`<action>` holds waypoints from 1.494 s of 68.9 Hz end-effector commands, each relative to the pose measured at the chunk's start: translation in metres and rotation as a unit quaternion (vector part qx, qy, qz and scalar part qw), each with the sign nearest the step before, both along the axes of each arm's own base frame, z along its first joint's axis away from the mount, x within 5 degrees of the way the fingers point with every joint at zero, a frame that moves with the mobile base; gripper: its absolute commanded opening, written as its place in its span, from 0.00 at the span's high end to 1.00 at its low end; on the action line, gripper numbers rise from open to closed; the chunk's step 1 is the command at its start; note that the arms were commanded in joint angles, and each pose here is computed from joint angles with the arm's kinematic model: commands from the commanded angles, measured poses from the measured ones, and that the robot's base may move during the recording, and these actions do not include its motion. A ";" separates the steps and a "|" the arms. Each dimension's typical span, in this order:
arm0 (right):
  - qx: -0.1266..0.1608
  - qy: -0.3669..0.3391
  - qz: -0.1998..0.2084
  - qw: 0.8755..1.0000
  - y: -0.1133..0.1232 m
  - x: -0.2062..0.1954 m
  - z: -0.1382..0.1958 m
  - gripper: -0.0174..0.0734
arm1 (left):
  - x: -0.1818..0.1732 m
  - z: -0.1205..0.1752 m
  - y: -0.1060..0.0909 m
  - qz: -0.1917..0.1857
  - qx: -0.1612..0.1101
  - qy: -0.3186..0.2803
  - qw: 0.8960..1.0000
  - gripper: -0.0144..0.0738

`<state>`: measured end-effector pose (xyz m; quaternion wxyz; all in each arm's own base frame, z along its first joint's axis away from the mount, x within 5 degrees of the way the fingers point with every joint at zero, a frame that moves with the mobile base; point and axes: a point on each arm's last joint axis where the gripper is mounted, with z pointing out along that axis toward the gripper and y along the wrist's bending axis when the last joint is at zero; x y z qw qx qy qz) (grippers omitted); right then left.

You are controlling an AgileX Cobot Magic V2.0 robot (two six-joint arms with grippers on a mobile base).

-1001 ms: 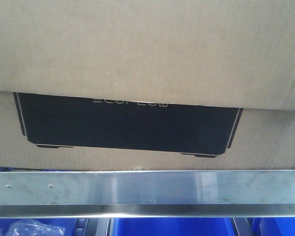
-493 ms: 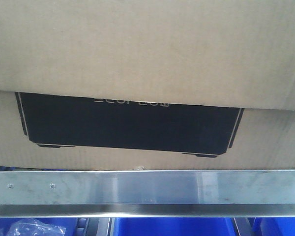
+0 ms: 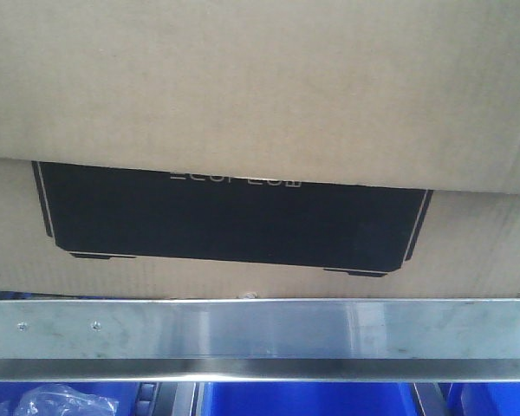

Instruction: Grab box from left shelf to table start

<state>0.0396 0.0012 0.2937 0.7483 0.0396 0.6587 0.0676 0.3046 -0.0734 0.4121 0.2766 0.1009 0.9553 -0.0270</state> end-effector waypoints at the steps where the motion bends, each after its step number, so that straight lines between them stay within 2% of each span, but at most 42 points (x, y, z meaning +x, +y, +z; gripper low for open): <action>1: -0.006 -0.040 -0.003 0.999 0.000 0.001 0.036 0.13 | -0.007 0.007 0.000 -0.001 0.001 0.012 1.000 0.38; 13: -0.009 0.058 -0.003 0.998 0.000 0.021 0.076 0.13 | -0.007 0.007 0.000 -0.001 0.001 0.012 1.000 0.38; 21: -0.010 0.139 -0.001 0.990 0.001 0.045 0.104 0.13 | -0.007 0.007 0.000 -0.001 0.001 0.012 1.000 0.38; 29: -0.014 0.223 0.010 0.975 0.004 0.072 0.132 0.13 | -0.007 0.007 0.000 -0.001 0.001 0.012 1.000 0.38; 39: -0.047 0.306 0.060 0.949 0.013 0.107 0.151 0.13 | -0.007 0.007 0.000 -0.001 0.001 0.012 1.000 0.38; 51: -0.049 0.413 0.075 0.906 0.016 0.161 0.144 0.13 | -0.007 0.007 0.000 -0.001 0.001 0.012 1.000 0.38; 64: -0.048 0.460 0.073 0.884 0.016 0.214 0.123 0.13 | -0.007 0.007 0.000 -0.001 0.001 0.012 1.000 0.38; 78: -0.049 0.509 0.071 0.857 0.017 0.251 0.089 0.13 | -0.006 0.007 0.000 -0.001 0.001 0.010 1.000 0.38; 86: -0.048 0.525 0.071 0.847 0.017 0.262 0.077 0.13 | -0.006 0.007 0.000 -0.001 0.001 0.010 1.000 0.38; 93: -0.047 0.527 0.071 0.846 0.017 0.267 0.072 0.15 | -0.006 0.007 0.000 -0.001 0.001 0.010 1.000 0.40; 98: -0.047 0.524 0.070 0.848 0.017 0.268 0.072 0.25 | -0.006 0.007 0.000 -0.001 0.001 0.010 1.000 0.46; 103: -0.047 0.520 0.070 0.850 0.017 0.268 0.073 0.43 | -0.006 0.007 0.000 0.011 -0.007 0.012 1.000 0.56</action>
